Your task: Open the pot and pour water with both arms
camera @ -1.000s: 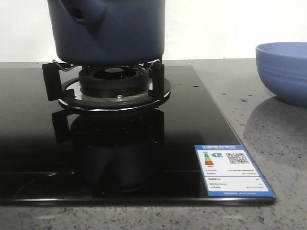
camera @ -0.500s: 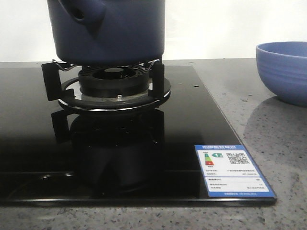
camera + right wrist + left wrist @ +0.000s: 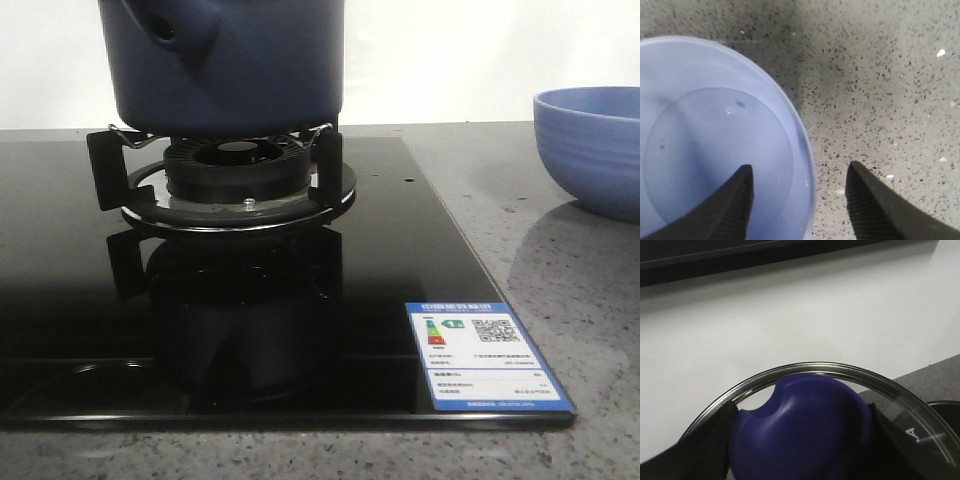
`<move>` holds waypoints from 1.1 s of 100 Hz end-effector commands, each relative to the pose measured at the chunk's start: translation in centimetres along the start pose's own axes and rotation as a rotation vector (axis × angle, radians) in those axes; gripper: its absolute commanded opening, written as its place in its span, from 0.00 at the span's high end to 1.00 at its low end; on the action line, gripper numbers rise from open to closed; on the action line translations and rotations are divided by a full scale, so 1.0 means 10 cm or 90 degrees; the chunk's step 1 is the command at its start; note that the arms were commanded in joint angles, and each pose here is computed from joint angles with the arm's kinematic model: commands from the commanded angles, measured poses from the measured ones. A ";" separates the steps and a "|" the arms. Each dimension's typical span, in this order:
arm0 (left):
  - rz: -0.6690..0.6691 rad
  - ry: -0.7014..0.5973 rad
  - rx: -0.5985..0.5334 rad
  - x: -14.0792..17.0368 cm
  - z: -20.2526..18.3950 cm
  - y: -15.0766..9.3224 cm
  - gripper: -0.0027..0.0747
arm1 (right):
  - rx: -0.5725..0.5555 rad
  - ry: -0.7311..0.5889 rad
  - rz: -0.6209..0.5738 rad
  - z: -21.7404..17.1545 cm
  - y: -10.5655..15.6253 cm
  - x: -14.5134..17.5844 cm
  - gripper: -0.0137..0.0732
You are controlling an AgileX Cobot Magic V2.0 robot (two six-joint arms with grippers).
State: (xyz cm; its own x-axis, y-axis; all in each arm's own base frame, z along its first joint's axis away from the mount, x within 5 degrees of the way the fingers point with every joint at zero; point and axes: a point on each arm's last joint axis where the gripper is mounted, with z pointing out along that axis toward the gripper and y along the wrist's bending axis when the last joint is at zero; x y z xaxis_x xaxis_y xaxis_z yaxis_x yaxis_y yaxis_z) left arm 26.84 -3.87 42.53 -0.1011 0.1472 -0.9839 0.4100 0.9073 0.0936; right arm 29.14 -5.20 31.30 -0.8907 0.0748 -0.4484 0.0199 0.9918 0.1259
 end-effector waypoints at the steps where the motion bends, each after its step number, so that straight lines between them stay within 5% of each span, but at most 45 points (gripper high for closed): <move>1: -0.009 -0.069 -0.034 -0.25 -0.16 0.02 0.52 | 0.006 -0.042 -0.005 -0.15 0.01 -0.07 0.42; 16: -0.009 -0.069 -0.034 -0.25 -0.16 0.02 0.52 | 0.006 -0.035 -0.005 -0.14 0.01 -0.07 0.48; 59: -0.009 -0.069 -0.034 -0.25 -0.16 0.02 0.52 | 0.002 -0.005 -0.005 -0.08 0.00 -0.05 0.92; 110: -0.009 -0.069 -0.034 -0.25 -0.16 0.02 0.51 | -0.053 -0.039 -0.003 -0.38 0.13 -0.23 0.91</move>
State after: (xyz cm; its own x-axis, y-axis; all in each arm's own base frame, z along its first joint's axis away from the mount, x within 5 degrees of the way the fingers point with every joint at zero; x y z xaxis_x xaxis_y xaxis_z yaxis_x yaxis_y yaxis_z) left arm 26.84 -3.87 42.52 -0.1011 0.1488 -0.9837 0.4099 0.9072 0.0951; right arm 29.65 -5.05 32.29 -0.9161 0.0681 -0.3952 0.0033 0.9867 0.1624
